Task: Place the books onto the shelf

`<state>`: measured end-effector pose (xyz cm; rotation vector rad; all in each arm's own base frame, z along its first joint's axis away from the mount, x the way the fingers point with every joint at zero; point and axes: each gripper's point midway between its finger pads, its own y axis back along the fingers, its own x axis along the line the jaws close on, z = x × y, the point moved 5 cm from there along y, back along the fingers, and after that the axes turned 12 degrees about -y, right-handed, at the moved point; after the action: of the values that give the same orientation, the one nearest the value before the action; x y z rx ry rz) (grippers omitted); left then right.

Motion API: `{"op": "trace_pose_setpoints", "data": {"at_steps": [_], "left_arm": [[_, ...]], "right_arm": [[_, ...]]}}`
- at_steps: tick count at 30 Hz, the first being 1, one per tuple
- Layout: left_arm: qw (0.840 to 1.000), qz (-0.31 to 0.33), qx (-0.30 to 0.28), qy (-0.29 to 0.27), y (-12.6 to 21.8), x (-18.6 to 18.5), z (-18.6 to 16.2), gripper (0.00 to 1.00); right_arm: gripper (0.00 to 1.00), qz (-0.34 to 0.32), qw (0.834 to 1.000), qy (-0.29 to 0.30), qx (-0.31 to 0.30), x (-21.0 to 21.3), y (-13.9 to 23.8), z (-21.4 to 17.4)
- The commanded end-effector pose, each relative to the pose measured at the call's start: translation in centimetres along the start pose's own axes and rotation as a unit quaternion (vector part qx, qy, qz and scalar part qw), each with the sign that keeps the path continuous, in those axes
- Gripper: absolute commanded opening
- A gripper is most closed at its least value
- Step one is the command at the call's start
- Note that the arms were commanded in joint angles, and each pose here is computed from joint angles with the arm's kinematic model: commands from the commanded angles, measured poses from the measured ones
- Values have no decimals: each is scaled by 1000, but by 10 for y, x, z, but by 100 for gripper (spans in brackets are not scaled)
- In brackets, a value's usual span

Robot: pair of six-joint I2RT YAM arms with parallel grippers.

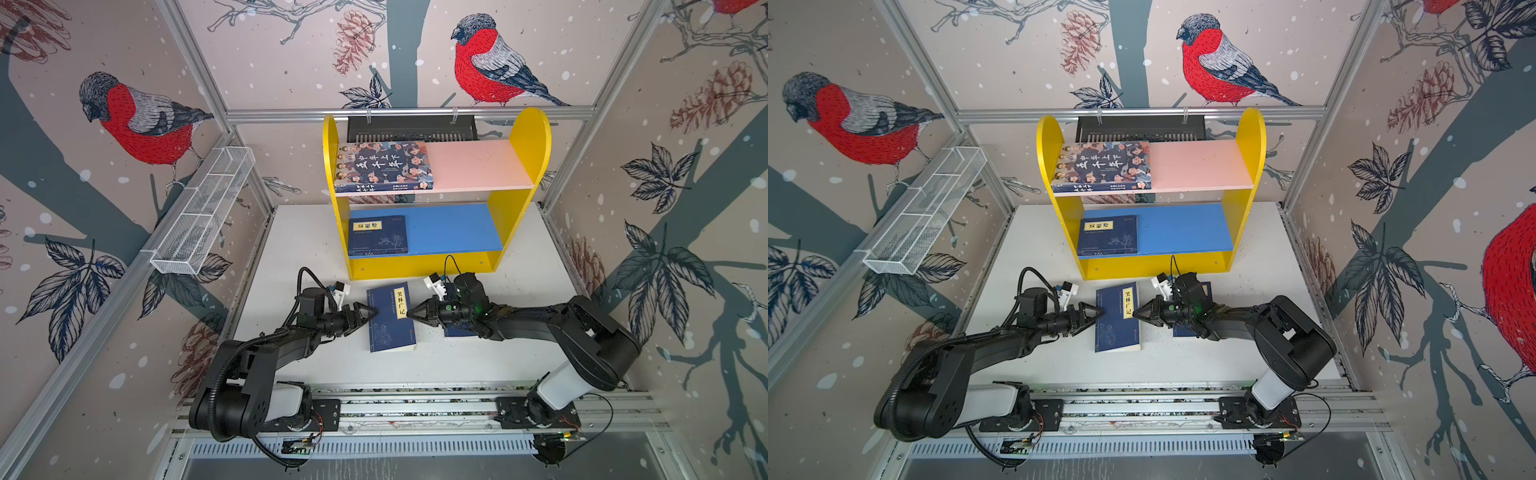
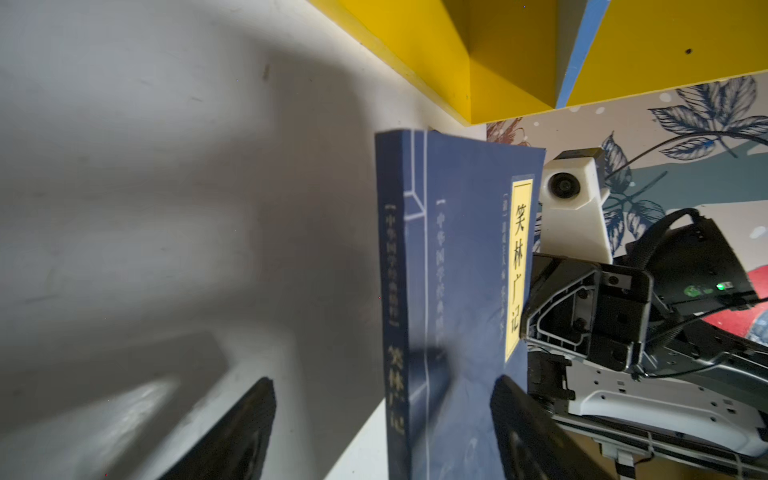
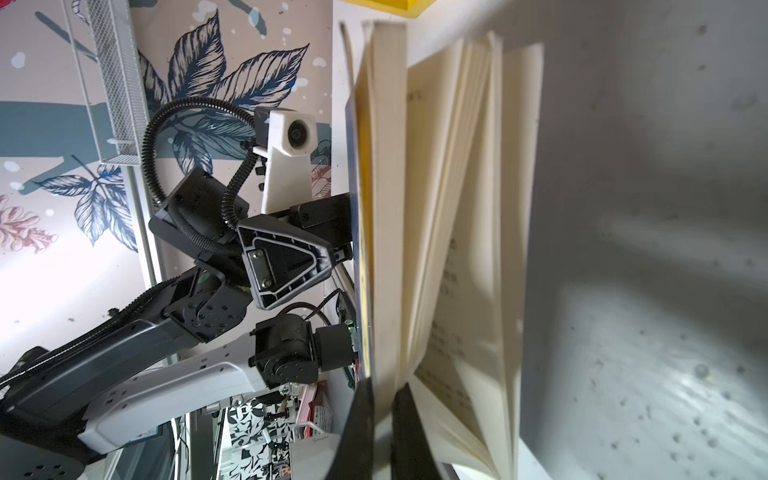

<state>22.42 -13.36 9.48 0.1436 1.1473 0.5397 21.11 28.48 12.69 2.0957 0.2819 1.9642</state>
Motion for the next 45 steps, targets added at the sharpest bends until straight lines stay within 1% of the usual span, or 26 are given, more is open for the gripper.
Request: {"op": "trace_pose_setpoints", "data": {"at_steps": [1,2,4,5,7,10,12,13,14,16,17,19,20,24,27,30,32,34,39,42,45], "left_arm": [[999,-53,-6,-7,3,-20,10,75],[998,-63,-8,-3,4,-25,11,71],[997,-81,-10,-3,6,-33,12,58],[996,-90,-9,-5,7,-37,12,54],[995,-99,-8,-10,8,-43,13,50],[995,-101,-11,-17,10,-48,14,36],[995,-99,-13,-18,10,-50,15,29],[995,-96,-14,-20,11,-50,16,23],[995,-94,-14,-21,11,-50,16,16],[996,-85,-17,-25,11,-50,19,2],[997,-77,-18,-26,12,-49,20,0],[997,-63,-21,-31,13,-49,22,0],[997,-60,-23,-35,14,-50,22,0],[998,-51,-26,-40,17,-52,24,0],[999,-33,-16,-20,19,-52,25,0],[999,-30,-11,-10,23,-58,28,0],[999,-32,-12,10,26,-61,30,0],[999,-38,-15,15,30,-65,34,0],[997,-43,-45,40,44,-68,43,0],[994,-66,-62,54,52,-76,51,0],[988,-91,-90,85,59,-82,60,0]], "right_arm": [[0,27,999,24,19,16,1,-4],[0,29,999,25,21,17,1,-4],[0,28,999,25,25,17,0,-5],[0,27,999,24,28,16,0,-5],[0,25,999,22,30,14,-2,-5],[0,22,999,18,31,12,-5,-3],[1,19,999,18,32,12,-7,-3],[6,14,999,16,31,10,-8,-2],[13,6,999,13,29,7,-8,-1],[31,-17,1000,9,18,1,-8,2],[39,-33,999,6,9,-3,-7,4],[49,-70,997,-1,-18,-11,-1,10],[52,-82,996,-6,-32,-15,4,12],[58,-97,992,-19,-84,-18,25,16],[60,-90,990,-18,-107,-10,37,9],[62,-70,989,-8,-126,3,47,-3],[62,-41,990,3,-135,18,51,-13],[63,-13,988,17,-150,34,56,-22],[72,70,982,31,-171,67,60,-49],[75,72,984,28,-162,73,50,-63],[75,75,985,25,-153,80,35,-72]]}}
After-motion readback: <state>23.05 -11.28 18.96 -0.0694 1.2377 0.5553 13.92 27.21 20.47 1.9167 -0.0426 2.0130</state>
